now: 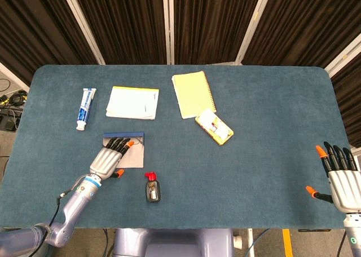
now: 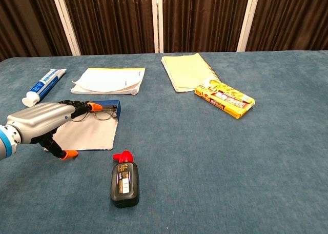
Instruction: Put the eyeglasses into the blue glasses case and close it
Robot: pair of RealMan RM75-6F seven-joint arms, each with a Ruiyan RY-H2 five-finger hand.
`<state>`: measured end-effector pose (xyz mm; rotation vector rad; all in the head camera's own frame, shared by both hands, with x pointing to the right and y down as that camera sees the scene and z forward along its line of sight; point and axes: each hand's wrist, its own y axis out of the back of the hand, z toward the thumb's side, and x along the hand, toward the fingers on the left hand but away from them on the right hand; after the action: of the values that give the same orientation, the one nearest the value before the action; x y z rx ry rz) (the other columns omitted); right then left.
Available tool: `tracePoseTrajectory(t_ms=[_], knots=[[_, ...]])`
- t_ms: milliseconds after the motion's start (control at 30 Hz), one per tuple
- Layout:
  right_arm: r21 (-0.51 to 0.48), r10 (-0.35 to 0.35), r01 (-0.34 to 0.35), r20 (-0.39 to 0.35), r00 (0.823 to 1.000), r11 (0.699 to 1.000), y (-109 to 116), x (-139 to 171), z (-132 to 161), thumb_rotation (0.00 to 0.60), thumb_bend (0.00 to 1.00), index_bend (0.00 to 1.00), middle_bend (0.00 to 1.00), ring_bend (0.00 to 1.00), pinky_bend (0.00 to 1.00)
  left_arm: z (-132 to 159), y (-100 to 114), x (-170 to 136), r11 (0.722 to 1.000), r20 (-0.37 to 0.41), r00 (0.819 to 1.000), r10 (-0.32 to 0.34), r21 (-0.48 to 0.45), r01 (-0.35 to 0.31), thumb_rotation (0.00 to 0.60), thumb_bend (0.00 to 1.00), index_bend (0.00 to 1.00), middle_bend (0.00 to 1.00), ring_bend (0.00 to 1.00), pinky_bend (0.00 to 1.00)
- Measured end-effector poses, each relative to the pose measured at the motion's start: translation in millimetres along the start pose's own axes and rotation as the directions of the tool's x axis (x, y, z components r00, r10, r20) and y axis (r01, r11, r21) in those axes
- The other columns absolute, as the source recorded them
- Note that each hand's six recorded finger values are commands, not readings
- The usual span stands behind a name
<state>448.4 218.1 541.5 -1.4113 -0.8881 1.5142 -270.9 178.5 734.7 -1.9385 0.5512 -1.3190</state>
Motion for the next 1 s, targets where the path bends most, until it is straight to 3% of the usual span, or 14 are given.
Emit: tracePoseTrajectory(t_ms=[533,800,1000], knots=[[0.000,0.003,-0.003,0.001,1.000,1.000,-1,-1,0,0.600,0.00,0.00,0.00,0.00,0.00,-4,-9,5,1.000,-0.011,1.000,-0.007,-0.011,0.007,0.600,0.31,0.00,0.00,0.00,0.00],[0.001,0.004,-0.004,0.001,1.000,1.000,-1,-1,0,0.600,0.00,0.00,0.00,0.00,0.00,-5,-10,5,1.000,-0.012,1.000,-0.009,-0.023,0.008,0.600,0.51,0.00,0.00,0.00,0.00],[0.000,0.006,-0.006,0.000,1.000,1.000,-2,-1,0,0.600,0.00,0.00,0.00,0.00,0.00,-7,-7,5,1.000,-0.012,1.000,-0.001,-0.021,0.000,0.600,0.54,0.00,0.00,0.00,0.00]])
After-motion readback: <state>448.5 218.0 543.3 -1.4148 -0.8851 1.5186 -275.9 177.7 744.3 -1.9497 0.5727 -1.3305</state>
